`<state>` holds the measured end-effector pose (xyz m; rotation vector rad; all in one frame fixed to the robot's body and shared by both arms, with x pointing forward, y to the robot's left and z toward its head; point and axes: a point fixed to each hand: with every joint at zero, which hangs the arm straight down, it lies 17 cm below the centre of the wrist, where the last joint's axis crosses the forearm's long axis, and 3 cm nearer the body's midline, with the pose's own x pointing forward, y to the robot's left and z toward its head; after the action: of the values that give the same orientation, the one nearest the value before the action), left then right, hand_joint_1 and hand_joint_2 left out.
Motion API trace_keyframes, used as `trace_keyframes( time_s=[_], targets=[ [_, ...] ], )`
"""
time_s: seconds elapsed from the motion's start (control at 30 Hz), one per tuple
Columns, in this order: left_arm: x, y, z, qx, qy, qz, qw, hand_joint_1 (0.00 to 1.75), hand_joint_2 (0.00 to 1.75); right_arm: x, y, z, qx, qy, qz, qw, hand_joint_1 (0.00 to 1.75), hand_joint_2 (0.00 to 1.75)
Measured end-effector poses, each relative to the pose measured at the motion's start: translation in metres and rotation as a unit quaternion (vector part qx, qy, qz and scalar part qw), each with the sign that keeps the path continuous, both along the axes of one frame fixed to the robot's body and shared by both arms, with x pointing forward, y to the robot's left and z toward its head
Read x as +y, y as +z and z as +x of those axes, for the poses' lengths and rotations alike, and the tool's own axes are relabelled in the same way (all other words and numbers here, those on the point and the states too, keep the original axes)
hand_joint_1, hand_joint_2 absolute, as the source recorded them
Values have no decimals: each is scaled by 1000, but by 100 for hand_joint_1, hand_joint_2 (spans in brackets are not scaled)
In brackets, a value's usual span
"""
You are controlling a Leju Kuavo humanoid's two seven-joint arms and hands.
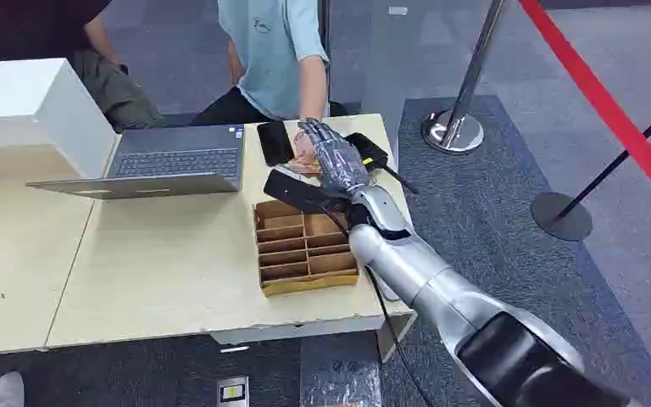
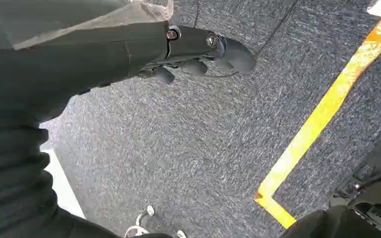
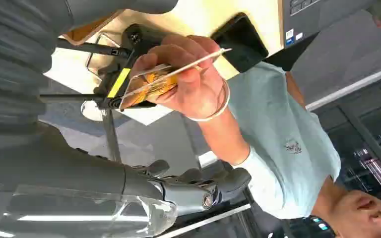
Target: Pass the card to the sensor for recognition and then transmit it.
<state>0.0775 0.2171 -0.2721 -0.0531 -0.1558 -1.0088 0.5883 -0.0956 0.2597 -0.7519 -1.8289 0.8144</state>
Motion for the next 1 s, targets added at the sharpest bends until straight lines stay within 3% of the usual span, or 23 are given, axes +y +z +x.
trace_keyframes(
  time_s=[0.03,0.07,0.1,0.33,0.37,0.4,0.43,0.47,0.5,0.93,0.97,1.0],
  targets=[
    [0,0,0,0,0,0,1000,0,175,0,0,0,0,0,-1,1000,19,175],
    [0,0,0,-1,0,-1,1000,0,175,0,-1,0,0,1,-1,1000,150,175],
    [0,0,0,-1,0,-1,1000,0,175,1,-1,0,-1,2,-1,1000,175,175],
    [1,0,0,0,-1,1,1000,0,175,0,1,-2,-11,5,5,1000,175,175],
    [1,0,0,-1,-2,0,1000,0,175,-1,0,-2,-10,3,7,1000,131,175],
    [1,0,0,-1,-3,0,1000,0,175,-3,-1,-3,-9,2,8,1000,45,175],
    [1,0,0,-2,-4,0,1000,0,175,-4,-2,-3,-9,2,8,1000,56,175],
    [1,0,0,-2,-4,0,1000,0,175,-5,-3,-3,-9,0,8,1000,7,175],
    [1,0,0,-2,-5,0,1000,0,175,-6,-3,-3,-9,-1,8,1000,0,175],
    [1,0,0,-2,-5,0,1000,0,175,-15,-1,-2,-11,-9,8,1000,2,175],
    [1,0,0,-2,-5,0,1000,0,175,-15,-1,-2,-12,-9,7,1000,77,175],
    [1,0,0,-2,-5,1,1000,0,175,-15,-1,-2,-12,-9,6,1000,127,175]
  ],
)
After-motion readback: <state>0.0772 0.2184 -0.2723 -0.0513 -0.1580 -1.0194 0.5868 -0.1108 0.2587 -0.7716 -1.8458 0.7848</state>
